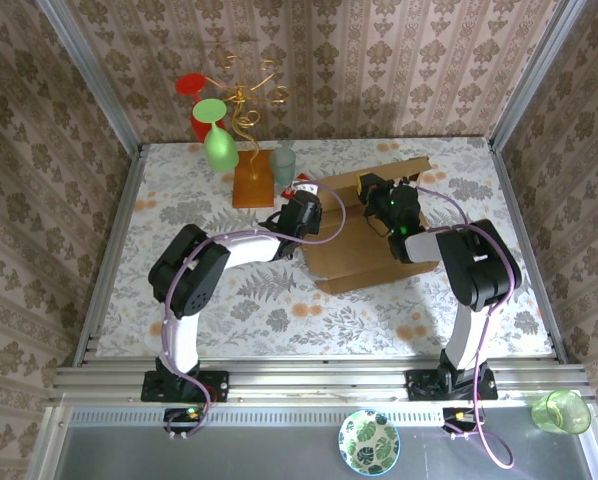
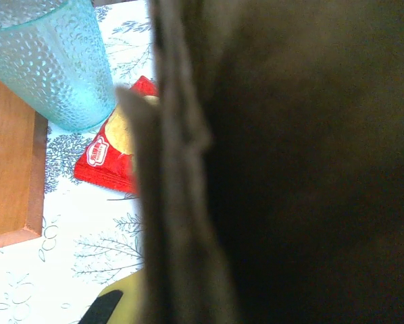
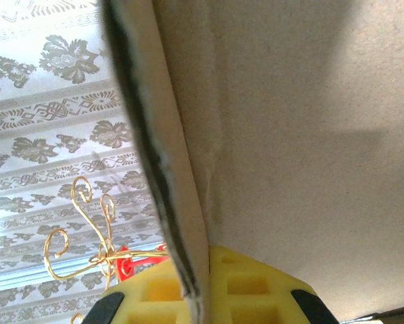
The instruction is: Fold the paper box
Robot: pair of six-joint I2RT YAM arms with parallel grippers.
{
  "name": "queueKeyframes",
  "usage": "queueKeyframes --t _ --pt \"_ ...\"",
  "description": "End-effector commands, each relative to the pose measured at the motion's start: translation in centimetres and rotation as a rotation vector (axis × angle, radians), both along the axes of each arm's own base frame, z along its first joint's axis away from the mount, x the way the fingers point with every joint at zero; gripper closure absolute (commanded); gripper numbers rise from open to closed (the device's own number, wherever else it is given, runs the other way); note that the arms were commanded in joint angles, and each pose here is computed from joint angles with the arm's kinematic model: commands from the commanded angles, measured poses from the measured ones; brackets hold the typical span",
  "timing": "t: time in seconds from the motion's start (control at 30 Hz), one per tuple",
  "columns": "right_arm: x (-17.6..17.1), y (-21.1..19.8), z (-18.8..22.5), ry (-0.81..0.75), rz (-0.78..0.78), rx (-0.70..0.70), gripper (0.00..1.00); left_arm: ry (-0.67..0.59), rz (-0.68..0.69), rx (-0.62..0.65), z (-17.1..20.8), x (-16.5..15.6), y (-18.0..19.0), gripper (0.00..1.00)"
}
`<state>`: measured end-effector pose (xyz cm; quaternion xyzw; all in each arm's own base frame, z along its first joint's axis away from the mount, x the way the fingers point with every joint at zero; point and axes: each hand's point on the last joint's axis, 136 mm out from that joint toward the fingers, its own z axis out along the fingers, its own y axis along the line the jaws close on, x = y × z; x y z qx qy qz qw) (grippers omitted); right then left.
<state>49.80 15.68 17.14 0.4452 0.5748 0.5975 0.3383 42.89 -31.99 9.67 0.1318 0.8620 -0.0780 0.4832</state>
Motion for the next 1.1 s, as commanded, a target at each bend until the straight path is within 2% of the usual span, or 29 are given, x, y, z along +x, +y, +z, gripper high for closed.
queueKeyframes --t 0.0,0.07,0.17,0.4,0.6,0.73,0.9,1.07 --pt "-0.1 1.2 -0.6 0.051 0.023 0.012 1.00 -0.001 0.054 0.037 -0.5 0.5 0.8 0.87" --pt "-0.1 1.4 -0.7 0.058 0.027 0.007 1.00 -0.008 0.046 0.023 -0.3 0.6 0.7 0.79" --pt "-0.1 1.5 -1.0 0.064 0.032 0.004 1.00 -0.026 0.034 -0.008 0.1 1.1 0.5 0.72" --pt "-0.3 1.6 -2.2 0.085 0.040 -0.006 1.00 -0.024 0.005 -0.009 0.0 2.1 0.4 0.68" --pt "-0.2 1.8 -2.3 0.084 0.038 0.001 1.00 0.005 0.035 0.031 -1.1 2.4 1.2 0.67" --pt "-0.1 1.8 -2.3 0.085 0.031 0.005 1.00 0.034 0.064 0.067 -2.0 2.4 1.7 0.76" --pt "-0.1 1.7 -2.1 0.083 0.024 0.012 1.00 0.045 0.101 0.122 -2.5 2.3 2.4 0.99" --pt "-0.2 1.4 -1.8 0.084 0.010 0.010 1.00 0.037 0.138 0.177 -2.1 2.4 3.3 1.00"
